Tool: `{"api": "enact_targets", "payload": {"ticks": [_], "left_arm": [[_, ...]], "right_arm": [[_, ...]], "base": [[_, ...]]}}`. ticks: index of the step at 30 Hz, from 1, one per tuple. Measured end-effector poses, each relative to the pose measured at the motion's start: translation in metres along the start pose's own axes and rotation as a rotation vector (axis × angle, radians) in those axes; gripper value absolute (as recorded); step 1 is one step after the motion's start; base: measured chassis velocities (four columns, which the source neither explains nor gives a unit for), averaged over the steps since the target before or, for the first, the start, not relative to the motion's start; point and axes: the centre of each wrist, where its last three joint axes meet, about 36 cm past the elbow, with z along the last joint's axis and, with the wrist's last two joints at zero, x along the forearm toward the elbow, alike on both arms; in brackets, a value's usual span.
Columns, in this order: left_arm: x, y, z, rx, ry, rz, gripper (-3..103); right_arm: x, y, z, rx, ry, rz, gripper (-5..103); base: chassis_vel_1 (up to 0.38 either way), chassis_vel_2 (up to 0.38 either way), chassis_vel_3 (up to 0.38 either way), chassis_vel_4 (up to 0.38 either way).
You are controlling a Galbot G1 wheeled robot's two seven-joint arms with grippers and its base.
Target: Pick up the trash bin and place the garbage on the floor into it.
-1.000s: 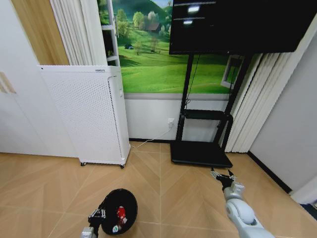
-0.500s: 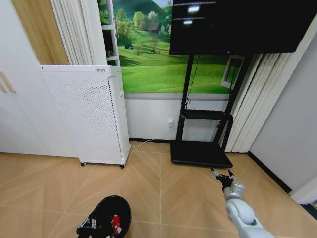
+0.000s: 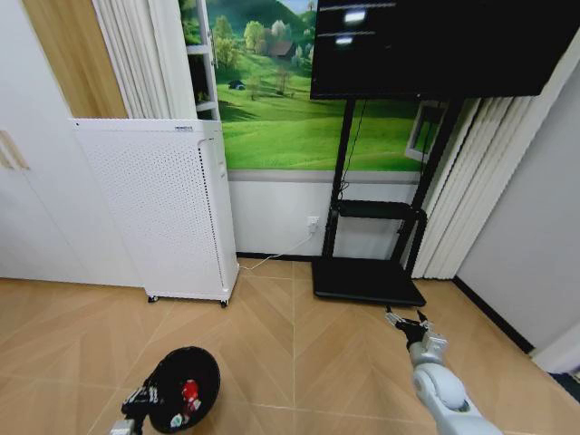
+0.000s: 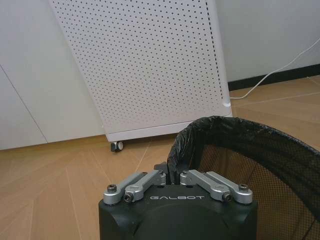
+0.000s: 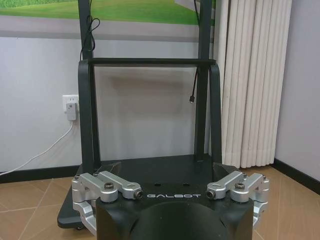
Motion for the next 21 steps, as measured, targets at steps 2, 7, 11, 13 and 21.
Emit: {"api": "enact_targets", "payload": {"ticks": [2, 7, 11, 13, 21], "left_arm": [[-0.003, -0.003, -0.001, 0.003, 0.0, 0.004, 7], [-0.001, -0.013, 0.006, 0.005, 0.008, 0.014, 7], [0.003, -0.019, 0.016, 0.002, 0.026, 0.026, 7], [0.004, -0.02, 0.02, 0.001, 0.03, 0.027, 7], [0.006, -0.02, 0.022, 0.004, 0.038, 0.028, 7]], "right_arm": [[0.0, 0.0, 0.0, 0.0, 0.0, 0.0, 100], [0.0, 0.0, 0.0, 0.0, 0.0, 0.0, 100], [0.0, 0.0, 0.0, 0.0, 0.0, 0.0, 100], [0.0, 0.0, 0.0, 0.0, 0.0, 0.0, 100], [0.0, 0.0, 0.0, 0.0, 0.0, 0.0, 100]], "base": [[0.0, 0.0, 0.0, 0.0], [0.0, 0.0, 0.0, 0.0], [0.0, 0.0, 0.0, 0.0], [0.0, 0.0, 0.0, 0.0], [0.0, 0.0, 0.0, 0.0]]}}
